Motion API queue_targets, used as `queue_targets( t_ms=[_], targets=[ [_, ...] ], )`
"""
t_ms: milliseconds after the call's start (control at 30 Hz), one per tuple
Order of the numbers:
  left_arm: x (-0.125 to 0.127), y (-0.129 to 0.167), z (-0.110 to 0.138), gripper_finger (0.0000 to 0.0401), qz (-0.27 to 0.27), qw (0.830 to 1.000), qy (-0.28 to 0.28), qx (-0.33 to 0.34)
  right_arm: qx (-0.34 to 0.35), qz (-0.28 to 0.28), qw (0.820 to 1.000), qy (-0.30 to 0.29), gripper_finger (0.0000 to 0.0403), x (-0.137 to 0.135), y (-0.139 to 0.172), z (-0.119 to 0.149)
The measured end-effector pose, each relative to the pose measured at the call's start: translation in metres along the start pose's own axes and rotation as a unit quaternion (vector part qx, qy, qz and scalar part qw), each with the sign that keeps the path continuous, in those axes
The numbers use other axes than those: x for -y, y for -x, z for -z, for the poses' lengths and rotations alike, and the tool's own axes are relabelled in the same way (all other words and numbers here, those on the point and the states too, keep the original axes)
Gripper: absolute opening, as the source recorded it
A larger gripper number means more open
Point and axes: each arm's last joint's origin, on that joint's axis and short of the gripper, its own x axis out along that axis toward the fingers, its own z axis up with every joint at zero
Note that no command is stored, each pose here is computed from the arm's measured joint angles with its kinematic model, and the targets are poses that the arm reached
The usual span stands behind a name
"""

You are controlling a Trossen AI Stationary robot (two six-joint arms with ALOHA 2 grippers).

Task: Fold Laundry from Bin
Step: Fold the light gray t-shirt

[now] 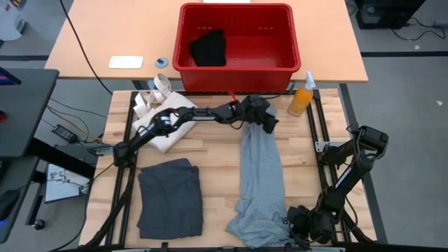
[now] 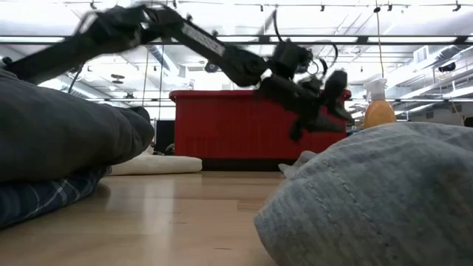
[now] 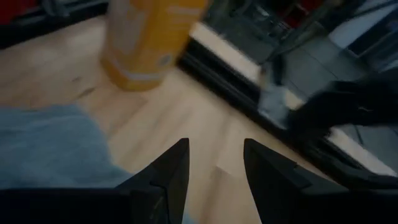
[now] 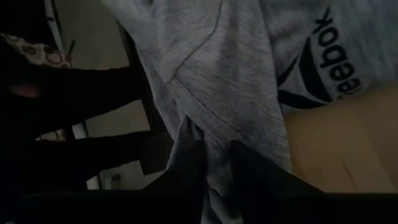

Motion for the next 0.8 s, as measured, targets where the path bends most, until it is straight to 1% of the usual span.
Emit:
queue_targets(
  t_ms=[133,300,400,533,567,700,800],
  targets=[
    [-0.026,-0.019,0.004,0.0155,-0.035,0.999,0.018,-0.035,0.000,0.008,1.000,-0.014,0.0083,0.002,0.000,0.000],
    [-0.045,-0.030,0.008,0.0155,-0.048,0.997,0.036,-0.040,0.015,0.013,0.999,-0.039,0.0083,0.003,0.000,-0.001],
    [-0.051,-0.031,0.008,0.0155,-0.056,0.996,0.065,-0.040,0.022,0.016,0.998,-0.049,0.0083,0.003,0.000,-0.002],
    [-0.057,-0.030,0.013,0.0155,-0.109,0.991,0.070,-0.044,0.028,0.017,0.998,-0.053,0.0083,0.004,-0.001,-0.005],
    [-0.058,-0.030,0.014,0.0155,-0.124,0.989,0.069,-0.039,0.029,0.017,0.998,-0.054,0.0083,0.004,-0.001,-0.006],
    [-0.058,-0.030,0.012,0.0146,-0.155,0.983,0.095,-0.007,0.031,0.018,0.998,-0.058,0.0083,0.004,-0.001,-0.009],
    [-0.058,-0.030,0.012,0.0136,-0.179,0.975,0.131,0.013,0.032,0.014,0.998,-0.060,0.0083,0.003,-0.001,-0.009]
  ],
)
